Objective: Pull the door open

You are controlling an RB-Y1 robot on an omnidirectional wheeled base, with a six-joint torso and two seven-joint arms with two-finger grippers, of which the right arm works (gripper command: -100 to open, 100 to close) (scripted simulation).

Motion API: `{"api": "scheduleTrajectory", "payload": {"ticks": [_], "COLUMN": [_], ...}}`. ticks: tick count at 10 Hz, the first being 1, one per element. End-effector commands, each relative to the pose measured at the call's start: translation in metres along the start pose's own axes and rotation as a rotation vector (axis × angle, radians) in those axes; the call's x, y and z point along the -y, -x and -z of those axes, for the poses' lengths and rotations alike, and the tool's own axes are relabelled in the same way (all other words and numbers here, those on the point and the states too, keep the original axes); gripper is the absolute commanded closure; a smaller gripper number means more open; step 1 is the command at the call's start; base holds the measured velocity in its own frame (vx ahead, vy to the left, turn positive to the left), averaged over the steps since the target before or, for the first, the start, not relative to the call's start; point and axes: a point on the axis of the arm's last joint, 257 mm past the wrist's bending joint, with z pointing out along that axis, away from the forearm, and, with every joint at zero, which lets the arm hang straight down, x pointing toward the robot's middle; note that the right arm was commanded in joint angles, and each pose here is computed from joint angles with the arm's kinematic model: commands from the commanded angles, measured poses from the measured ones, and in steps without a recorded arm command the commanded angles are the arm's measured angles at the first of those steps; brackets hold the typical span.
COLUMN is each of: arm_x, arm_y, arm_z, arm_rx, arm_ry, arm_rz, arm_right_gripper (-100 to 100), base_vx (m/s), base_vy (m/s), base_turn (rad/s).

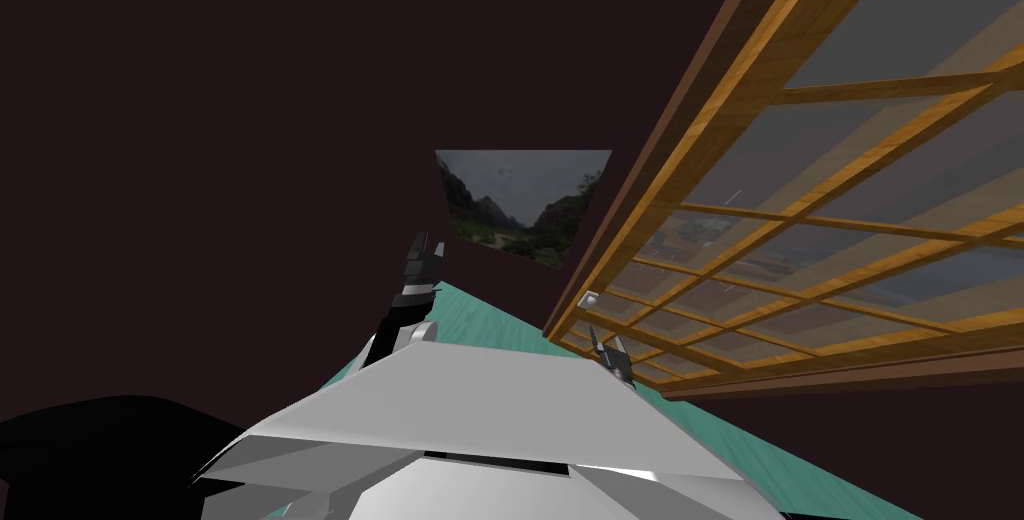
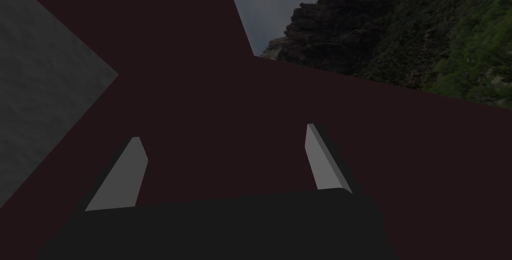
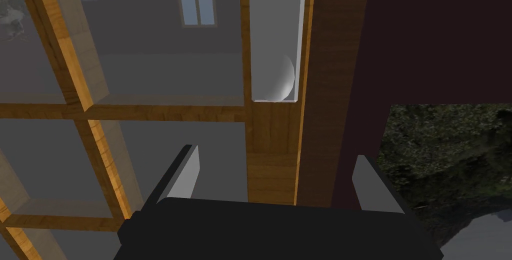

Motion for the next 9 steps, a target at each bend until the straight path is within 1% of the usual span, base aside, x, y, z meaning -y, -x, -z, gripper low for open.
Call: {"api": "scheduleTrajectory", "payload": {"ticks": [1, 2, 4, 9], "arm_x": [0.001, 0.001, 0.001, 0.001], "arm_y": [-0.001, 0.000, -0.001, -0.001], "arm_z": [0.0019, 0.0012, -0.0021, -0.0126], "arm_rx": [-0.004, -0.002, -0.002, -0.001], "arm_ry": [0.001, 0.000, -0.005, -0.020], "arm_rz": [0.042, 0.024, 0.029, 0.030], "arm_right_gripper": [-100, -100, -100, -100], "base_vx": [-0.011, -0.006, 0.117, 0.195], "base_vy": [0.020, 0.009, -0.036, -0.074], "base_turn": [-0.011, -0.004, 0.026, 0.030]}}
